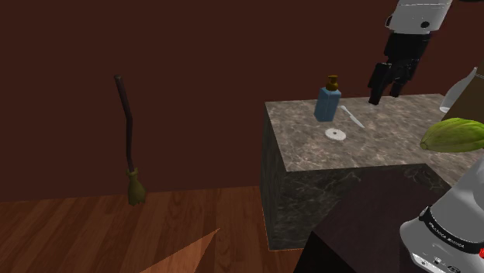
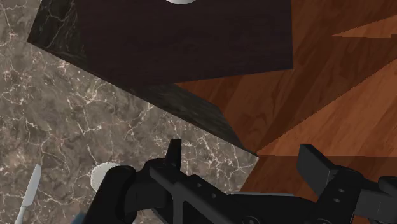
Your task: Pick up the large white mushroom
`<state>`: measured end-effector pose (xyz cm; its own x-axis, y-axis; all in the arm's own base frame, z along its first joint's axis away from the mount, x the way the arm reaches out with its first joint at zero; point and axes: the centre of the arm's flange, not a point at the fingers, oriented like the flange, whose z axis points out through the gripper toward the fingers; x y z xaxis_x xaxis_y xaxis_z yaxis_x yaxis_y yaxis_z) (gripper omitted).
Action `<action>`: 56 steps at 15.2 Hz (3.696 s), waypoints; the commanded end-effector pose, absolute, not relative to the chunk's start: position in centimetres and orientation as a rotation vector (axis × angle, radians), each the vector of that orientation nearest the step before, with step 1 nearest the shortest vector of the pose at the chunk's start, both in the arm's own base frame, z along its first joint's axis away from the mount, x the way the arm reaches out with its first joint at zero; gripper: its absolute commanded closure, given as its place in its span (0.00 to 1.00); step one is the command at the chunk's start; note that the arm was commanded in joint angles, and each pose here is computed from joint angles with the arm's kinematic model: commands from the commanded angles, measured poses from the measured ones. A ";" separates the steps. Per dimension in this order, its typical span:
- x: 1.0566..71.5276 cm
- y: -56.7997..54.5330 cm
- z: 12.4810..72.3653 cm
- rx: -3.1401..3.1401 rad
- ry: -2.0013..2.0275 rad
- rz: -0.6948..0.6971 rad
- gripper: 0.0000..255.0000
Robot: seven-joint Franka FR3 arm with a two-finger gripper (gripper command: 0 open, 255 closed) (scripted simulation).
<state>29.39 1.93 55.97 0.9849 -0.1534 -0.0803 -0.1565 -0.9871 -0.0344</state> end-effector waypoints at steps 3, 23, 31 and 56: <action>32.1 1.5 54.9 -3.060 0.381 0.153 0.00; 51.3 -13.4 40.1 -2.433 1.630 0.435 0.00; 53.1 -22.3 32.7 -2.040 2.023 0.519 0.00; 50.0 -32.5 19.1 -1.476 2.400 0.597 1.00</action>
<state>49.96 -32.45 19.17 -0.4498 -0.7859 -0.4243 -0.8931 0.3992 0.2072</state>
